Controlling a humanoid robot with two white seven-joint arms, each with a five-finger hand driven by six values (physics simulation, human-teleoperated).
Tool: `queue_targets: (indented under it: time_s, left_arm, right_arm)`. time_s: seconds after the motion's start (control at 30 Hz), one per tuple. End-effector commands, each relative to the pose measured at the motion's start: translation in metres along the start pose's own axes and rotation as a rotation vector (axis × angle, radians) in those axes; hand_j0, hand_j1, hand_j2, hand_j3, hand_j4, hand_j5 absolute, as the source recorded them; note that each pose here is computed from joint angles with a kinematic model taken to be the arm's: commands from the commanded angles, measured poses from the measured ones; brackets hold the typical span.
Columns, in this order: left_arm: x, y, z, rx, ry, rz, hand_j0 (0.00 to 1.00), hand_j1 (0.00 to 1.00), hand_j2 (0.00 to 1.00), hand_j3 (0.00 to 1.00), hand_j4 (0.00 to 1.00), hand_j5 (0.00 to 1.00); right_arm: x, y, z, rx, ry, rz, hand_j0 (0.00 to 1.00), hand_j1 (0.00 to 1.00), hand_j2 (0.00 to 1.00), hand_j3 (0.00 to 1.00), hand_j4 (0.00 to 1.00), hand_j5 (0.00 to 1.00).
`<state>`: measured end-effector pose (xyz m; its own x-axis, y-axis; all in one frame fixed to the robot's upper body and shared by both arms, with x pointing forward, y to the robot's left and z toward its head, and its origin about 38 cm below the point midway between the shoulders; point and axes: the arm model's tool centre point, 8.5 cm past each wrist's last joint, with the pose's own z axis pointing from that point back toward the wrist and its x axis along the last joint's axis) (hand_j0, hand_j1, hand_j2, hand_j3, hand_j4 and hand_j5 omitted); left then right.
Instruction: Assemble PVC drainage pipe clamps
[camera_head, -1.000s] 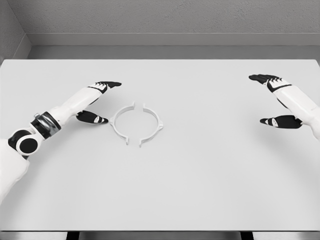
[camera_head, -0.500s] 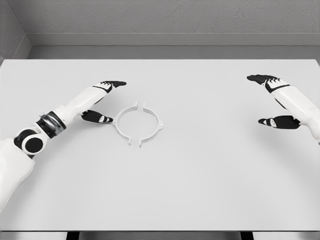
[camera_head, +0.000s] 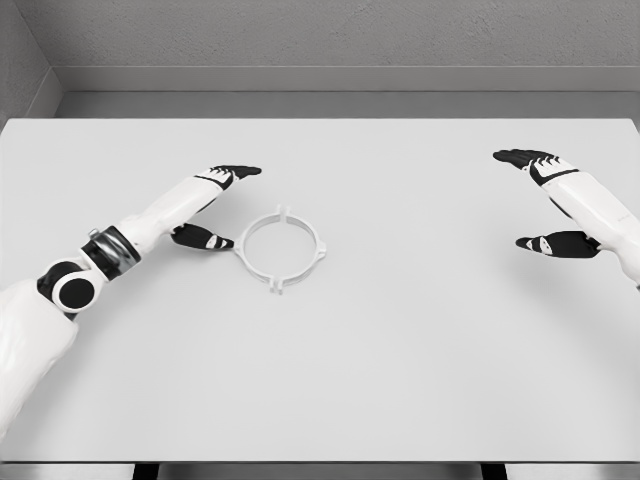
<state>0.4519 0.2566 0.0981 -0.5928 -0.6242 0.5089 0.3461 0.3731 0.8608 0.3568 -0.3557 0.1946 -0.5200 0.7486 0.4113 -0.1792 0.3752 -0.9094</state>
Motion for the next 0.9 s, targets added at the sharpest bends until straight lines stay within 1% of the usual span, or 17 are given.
queue_targets:
  time_s: [0.0,0.1,0.5,0.57,0.67,0.8,0.87]
  left_arm:
    - [0.0,0.001,0.0,0.005,-0.001,0.005,1.0,1.0,1.0,1.0,1.0,1.0]
    - [0.003,-0.003,-0.003,0.007,-0.008,0.016,1.0,1.0,1.0,1.0,1.0,1.0]
    - [0.005,-0.004,-0.004,0.009,-0.012,0.019,1.0,1.0,1.0,1.0,1.0,1.0]
    - [0.009,-0.006,-0.007,0.012,-0.023,0.023,1.0,1.0,1.0,1.0,1.0,1.0]
    - [0.009,-0.006,-0.007,0.012,-0.023,0.023,1.0,1.0,1.0,1.0,1.0,1.0]
    - [0.004,0.003,-0.004,0.023,-0.012,0.012,1.0,1.0,1.0,1.0,1.0,1.0]
    - [-0.003,0.012,0.003,0.024,0.007,-0.006,1.0,1.0,1.0,1.0,1.0,1.0]
  right_arm:
    - [0.0,-0.001,0.0,-0.004,-0.002,-0.005,1.0,1.0,1.0,1.0,1.0,1.0]
    - [0.0,-0.001,0.0,-0.004,-0.002,-0.005,1.0,1.0,1.0,1.0,1.0,1.0]
    - [0.001,0.0,0.0,-0.004,-0.003,-0.006,1.0,1.0,1.0,1.0,1.0,1.0]
    - [0.001,0.0,0.0,-0.004,-0.003,-0.006,1.0,1.0,1.0,1.0,1.0,1.0]
    - [0.001,0.0,0.0,-0.004,-0.003,-0.006,1.0,1.0,1.0,1.0,1.0,1.0]
    - [0.001,0.0,0.0,-0.003,-0.004,-0.007,1.0,1.0,1.0,1.0,1.0,1.0]
    - [0.001,0.0,0.0,-0.003,-0.004,-0.007,1.0,1.0,1.0,1.0,1.0,1.0]
